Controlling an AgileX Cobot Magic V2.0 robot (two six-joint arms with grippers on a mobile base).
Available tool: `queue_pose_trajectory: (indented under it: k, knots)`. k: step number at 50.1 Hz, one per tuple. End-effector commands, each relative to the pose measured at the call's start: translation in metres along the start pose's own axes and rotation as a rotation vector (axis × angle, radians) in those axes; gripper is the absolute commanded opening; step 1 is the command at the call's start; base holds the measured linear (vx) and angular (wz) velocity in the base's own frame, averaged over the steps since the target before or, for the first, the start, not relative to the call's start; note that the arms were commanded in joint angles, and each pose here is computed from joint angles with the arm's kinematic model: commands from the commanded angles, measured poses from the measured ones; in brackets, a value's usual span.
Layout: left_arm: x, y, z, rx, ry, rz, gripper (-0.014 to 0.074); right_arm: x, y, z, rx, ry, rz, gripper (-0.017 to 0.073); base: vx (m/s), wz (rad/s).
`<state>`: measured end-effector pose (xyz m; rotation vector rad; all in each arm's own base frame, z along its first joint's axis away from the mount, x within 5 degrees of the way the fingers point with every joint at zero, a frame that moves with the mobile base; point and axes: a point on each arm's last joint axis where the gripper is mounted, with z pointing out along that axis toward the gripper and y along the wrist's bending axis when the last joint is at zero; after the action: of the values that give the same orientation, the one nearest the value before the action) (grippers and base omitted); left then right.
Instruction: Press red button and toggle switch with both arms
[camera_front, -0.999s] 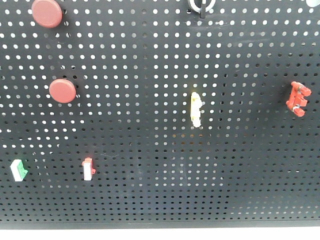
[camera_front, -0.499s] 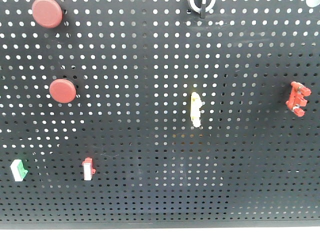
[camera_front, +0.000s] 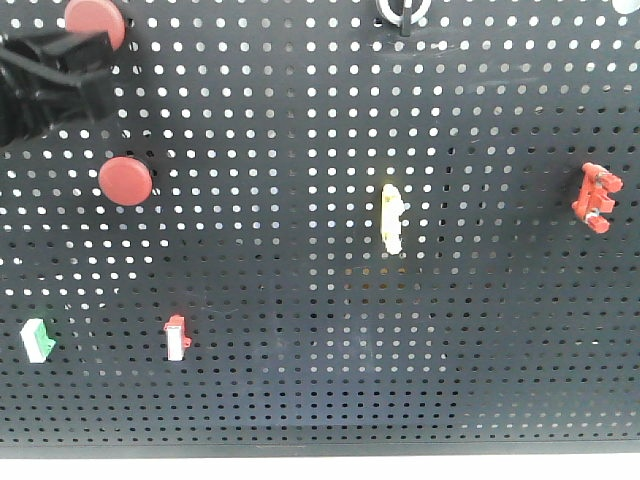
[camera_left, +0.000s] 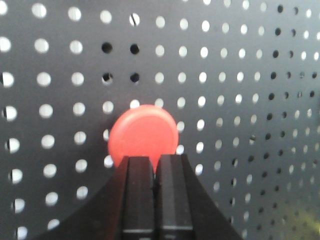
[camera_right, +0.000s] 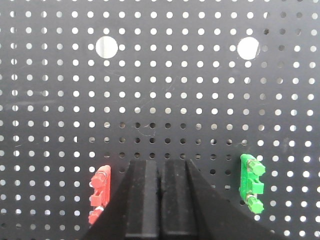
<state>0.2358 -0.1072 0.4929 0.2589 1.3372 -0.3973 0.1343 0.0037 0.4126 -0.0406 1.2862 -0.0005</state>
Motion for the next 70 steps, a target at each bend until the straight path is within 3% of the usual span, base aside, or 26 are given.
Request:
queue_pose_trajectory:
  k: [1,18,34,44,53,60,65,70]
  knots:
    - [-0.021,-0.003,0.000,0.016,-0.146,-0.026,0.0002,-0.019,-0.001,0.000,0.002,-0.114,-0.004,0.0000,0.00,0.00]
    - [-0.020,-0.002,0.002,0.017,-0.160,-0.035,0.0002,-0.019,-0.001,0.000,0.002,-0.115,-0.004,0.0000,0.00,0.00]
    - [-0.058,-0.007,-0.054,0.032,-0.178,-0.017,0.0002,-0.019,-0.001,0.000,0.002,-0.114,-0.006,0.0000,0.00,0.00]
    - [-0.066,-0.006,-0.082,0.009,-0.124,0.081,0.0002,-0.018,-0.001,0.001,0.002,-0.112,-0.003,0.0000,0.00,0.00]
    - [-0.044,-0.005,-0.097,0.012,-0.096,0.073,0.0002,-0.019,0.000,0.001,-0.003,-0.124,-0.023,0.0000,0.00,0.00]
    - [-0.007,-0.004,-0.114,0.026,-0.090,0.017,0.0000,-0.018,0.002,0.008,-0.021,-0.135,-0.056,0.0000,0.00,0.00]
    - [0.009,-0.004,-0.124,0.042,-0.147,0.007,0.0000,-0.023,0.011,0.015,-0.088,-0.145,-0.032,0.0000,0.00,0.00]
    - [0.018,-0.004,-0.127,0.044,-0.143,0.007,0.0000,-0.033,0.029,0.030,-0.193,-0.155,-0.067,0.0000,0.00,0.00]
